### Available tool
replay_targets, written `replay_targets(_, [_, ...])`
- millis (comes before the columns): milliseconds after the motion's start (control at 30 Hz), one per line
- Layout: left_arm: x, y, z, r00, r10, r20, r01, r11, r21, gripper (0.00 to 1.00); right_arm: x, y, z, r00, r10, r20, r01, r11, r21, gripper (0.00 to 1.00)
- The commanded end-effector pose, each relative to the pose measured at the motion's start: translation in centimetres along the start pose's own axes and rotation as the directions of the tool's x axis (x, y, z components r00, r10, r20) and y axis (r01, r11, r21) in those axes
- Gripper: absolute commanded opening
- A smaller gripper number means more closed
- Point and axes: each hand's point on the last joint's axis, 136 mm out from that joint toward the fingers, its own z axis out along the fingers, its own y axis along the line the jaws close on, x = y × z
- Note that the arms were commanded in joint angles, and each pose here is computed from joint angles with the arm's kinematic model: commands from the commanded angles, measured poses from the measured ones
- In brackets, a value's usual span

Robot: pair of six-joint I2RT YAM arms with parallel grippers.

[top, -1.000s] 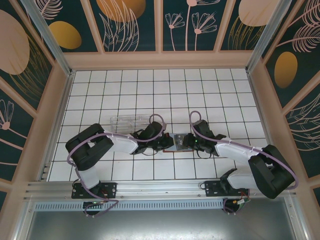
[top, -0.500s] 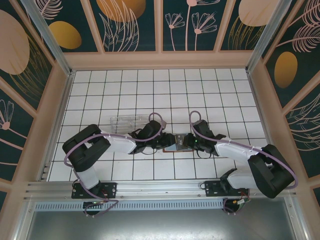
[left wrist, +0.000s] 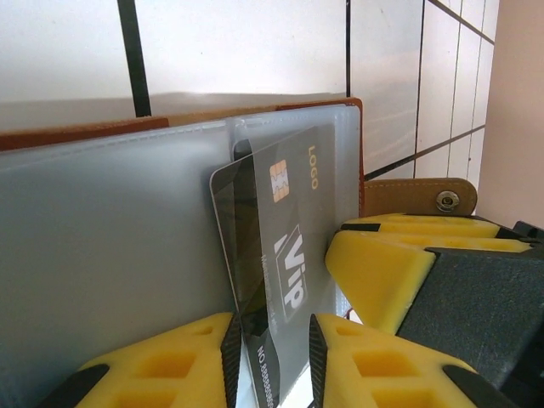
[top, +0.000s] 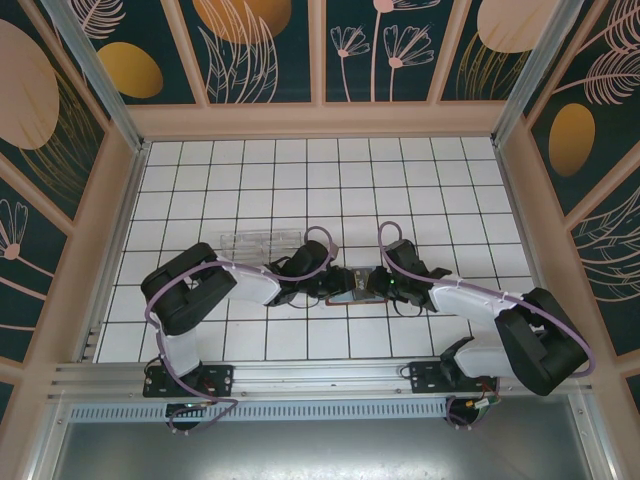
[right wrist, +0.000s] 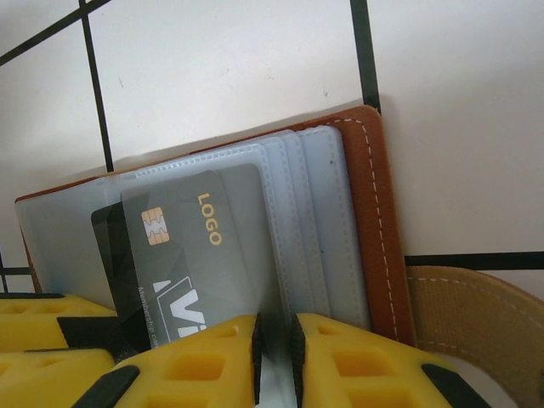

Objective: Take the credit cards out of the card holder

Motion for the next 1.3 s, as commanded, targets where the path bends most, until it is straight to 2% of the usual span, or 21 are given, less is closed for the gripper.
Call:
replay_targets(0, [0.1,-0.4,0.7,1.0,0.006,-0.01,-0.006,1.0,0.008,0.3,2.2,-2.2,0.7,0.997,0.028,-0.076,-0.023,0.997,0.074,0.2])
replay_targets(133, [0.1,-0.6,0.9,1.0,0.005,-0.01,-0.005,1.0,0.008,0.29,2.3,-2.2,0.8,0.997,0.027,-0.078,-0.021,0.997,0.072,0.2])
replay_targets(233, [0.1,-0.8,1.1,1.0,0.009,-0.012,-0.008,1.0,0.011,0.21,2.3,-2.2,0.8,0.997,0.029,-0.078,-0.023,0.997,0.074,0.2])
replay_targets(300, [0.2,-0.9,1.1,1.0,0.01,-0.013,-0.01,1.0,0.015,0.2,2.3,-2.2,0.7,0.997,0.029,-0.077,-0.023,0.997,0.073,0.2])
replay_targets(400, [0.1,-0.9,1.1,1.0,0.008,-0.009,-0.007,1.0,0.014,0.11,2.3,-2.3,0.7,0.997,0.031,-0.075,-0.025,0.997,0.075,0.2])
replay_targets(433, [0.0,-0.9,1.1,1.0,0.007,-0.007,-0.007,1.0,0.012,0.01,2.3,-2.3,0.7,0.997,0.03,-0.075,-0.024,0.997,0.077,0.2])
replay_targets(467, [0.0,-0.8,1.0,1.0,0.004,-0.003,-0.004,1.0,0.009,0.0,2.3,-2.4,0.7,0.997,0.032,-0.076,-0.026,0.997,0.079,0.2])
replay_targets(1267, [-0.3,2.8,-4.4,0.998,0.02,0.059,-0.012,0.992,-0.129,0.0,2.3,-3.0,0.8,0.995,0.061,-0.073,-0.053,0.993,0.102,0.2])
